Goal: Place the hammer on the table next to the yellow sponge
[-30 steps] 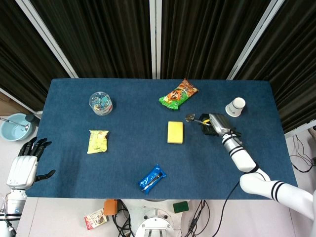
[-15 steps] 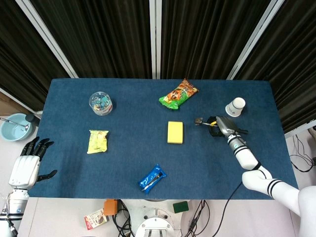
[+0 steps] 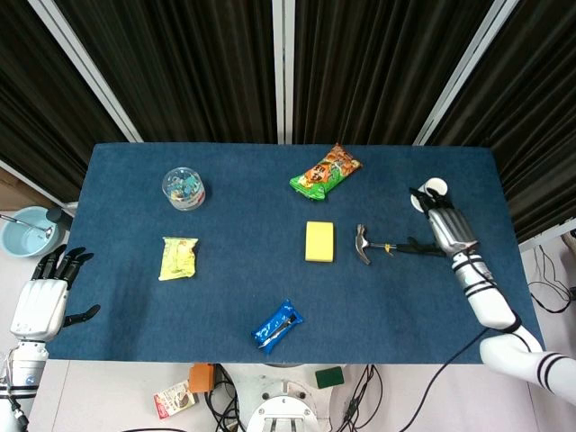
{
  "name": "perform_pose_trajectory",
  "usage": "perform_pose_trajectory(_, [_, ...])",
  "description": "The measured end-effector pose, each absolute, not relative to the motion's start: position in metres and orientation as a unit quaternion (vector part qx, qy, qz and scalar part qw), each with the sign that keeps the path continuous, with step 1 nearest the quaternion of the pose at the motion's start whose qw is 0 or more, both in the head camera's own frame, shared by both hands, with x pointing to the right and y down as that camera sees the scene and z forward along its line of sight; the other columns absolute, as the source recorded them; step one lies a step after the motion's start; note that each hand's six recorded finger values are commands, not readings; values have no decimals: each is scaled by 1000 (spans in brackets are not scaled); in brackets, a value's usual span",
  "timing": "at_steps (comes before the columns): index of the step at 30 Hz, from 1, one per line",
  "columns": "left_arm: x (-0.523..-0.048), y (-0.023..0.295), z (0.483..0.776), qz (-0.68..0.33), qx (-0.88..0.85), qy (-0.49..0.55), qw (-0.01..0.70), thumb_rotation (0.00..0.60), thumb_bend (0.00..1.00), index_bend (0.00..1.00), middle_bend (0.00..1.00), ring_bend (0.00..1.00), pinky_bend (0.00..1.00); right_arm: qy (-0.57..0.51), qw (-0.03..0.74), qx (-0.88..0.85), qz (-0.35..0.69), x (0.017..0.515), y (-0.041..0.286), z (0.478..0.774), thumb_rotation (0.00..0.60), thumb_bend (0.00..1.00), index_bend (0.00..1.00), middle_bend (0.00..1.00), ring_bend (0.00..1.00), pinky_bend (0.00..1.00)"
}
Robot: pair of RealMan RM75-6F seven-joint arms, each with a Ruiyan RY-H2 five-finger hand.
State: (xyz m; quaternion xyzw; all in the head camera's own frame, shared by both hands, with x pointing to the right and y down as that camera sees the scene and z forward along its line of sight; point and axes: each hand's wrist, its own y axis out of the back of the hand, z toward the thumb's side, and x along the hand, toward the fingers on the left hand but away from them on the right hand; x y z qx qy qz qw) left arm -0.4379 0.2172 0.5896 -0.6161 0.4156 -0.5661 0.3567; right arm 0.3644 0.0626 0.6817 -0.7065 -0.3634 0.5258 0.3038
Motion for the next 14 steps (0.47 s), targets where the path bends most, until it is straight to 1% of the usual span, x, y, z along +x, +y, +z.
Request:
perform_pose_trajectory(3, [-441, 215, 588, -569, -608, 416, 366, 600, 63, 180, 132, 25, 112, -375, 350, -674, 532, 383, 74, 652, 600, 327, 6, 127, 0, 104])
perform_pose_trajectory(7, [-443, 214, 586, -574, -599, 415, 373, 600, 63, 180, 132, 25, 113, -401, 390, -629, 540, 412, 105, 612, 600, 341, 9, 121, 0, 104])
perform_pose_trajectory(10, [-443, 216, 584, -574, -598, 414, 375, 600, 63, 180, 132, 25, 112, -417, 398, -607, 547, 432, 137, 588, 600, 341, 8, 117, 0, 104])
perform_pose_trajectory(14, [-441, 217, 581, -571, -597, 418, 378, 600, 63, 180, 132, 25, 112, -433, 391, -594, 554, 452, 177, 571, 600, 341, 8, 117, 0, 104])
